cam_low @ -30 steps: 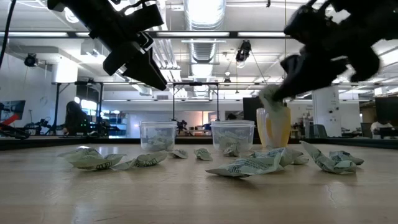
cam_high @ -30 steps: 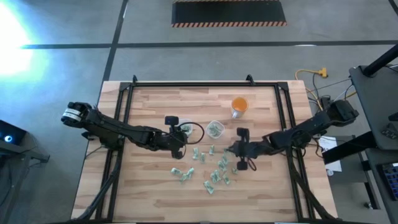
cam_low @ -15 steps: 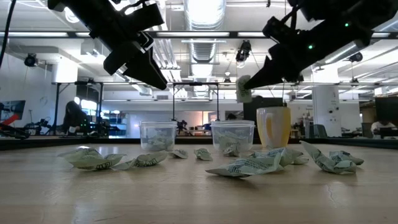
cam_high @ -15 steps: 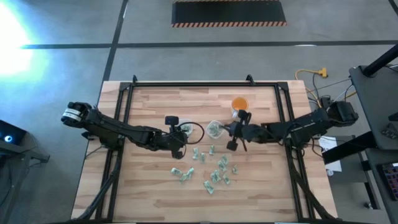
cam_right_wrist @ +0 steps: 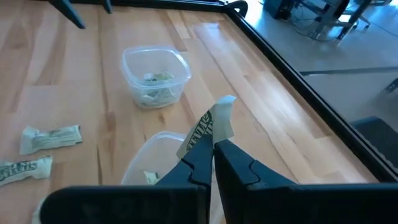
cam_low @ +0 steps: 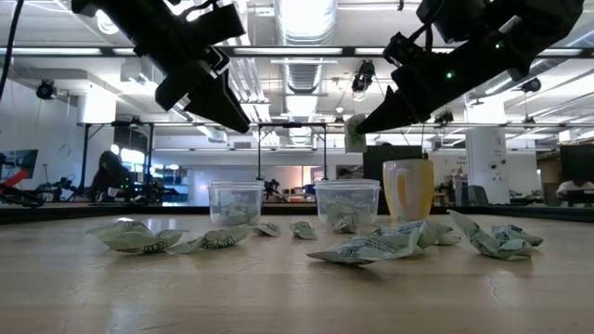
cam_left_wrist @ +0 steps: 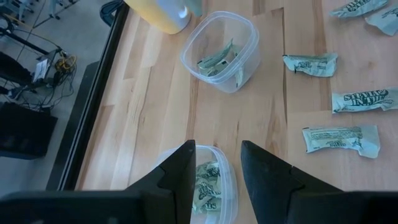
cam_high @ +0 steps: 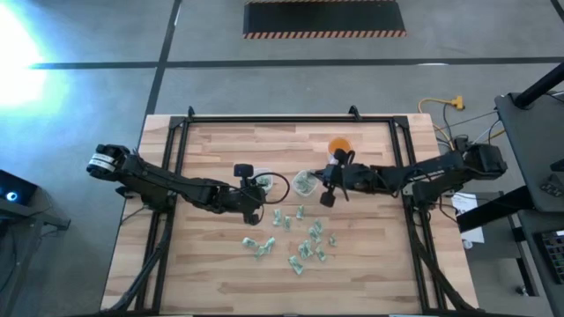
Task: Pick and place items into bin
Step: Put the white stevia packet into the right transparent bin
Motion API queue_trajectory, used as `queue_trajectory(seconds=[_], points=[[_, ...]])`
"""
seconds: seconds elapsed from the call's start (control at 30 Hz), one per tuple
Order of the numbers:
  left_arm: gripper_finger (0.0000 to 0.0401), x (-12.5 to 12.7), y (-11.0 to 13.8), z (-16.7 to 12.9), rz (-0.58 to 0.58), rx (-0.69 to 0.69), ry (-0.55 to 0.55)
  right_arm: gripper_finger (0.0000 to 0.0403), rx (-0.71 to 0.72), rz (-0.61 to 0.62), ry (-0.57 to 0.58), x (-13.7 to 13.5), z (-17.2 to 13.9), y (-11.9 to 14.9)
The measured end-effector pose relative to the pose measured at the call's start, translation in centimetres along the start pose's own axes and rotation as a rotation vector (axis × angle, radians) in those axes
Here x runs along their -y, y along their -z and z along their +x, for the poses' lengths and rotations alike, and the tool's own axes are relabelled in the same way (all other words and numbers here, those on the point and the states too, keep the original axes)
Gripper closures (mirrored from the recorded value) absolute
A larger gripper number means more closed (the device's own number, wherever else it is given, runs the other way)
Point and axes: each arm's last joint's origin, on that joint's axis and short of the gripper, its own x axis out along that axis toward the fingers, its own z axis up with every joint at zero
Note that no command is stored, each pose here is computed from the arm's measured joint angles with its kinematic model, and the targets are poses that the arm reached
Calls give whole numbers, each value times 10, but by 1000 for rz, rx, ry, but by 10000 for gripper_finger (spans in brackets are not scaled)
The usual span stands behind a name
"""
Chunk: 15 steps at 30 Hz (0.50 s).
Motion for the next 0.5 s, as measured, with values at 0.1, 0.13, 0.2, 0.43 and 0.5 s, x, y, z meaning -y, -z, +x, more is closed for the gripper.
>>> queue_trajectory(seconds=[0.1, 0.13, 0.2, 0.43, 0.5], points=[[289, 0, -1, 0, -2, 2, 0, 394, -31, -14, -2, -2, 7, 6], [289, 0, -1, 0, -3, 4, 0, 394, -35, -16, -4, -4, 10, 9], [289, 0, -1, 0, -2, 3, 0, 394, -62, -26, -2, -5, 15, 15], [289, 0, -1, 0, -2, 3, 0, 394, -65, -28, 11, -7, 24, 20], [289, 0, -1, 0, -2, 3, 0, 394, -72, -30, 13, -6, 24, 21]])
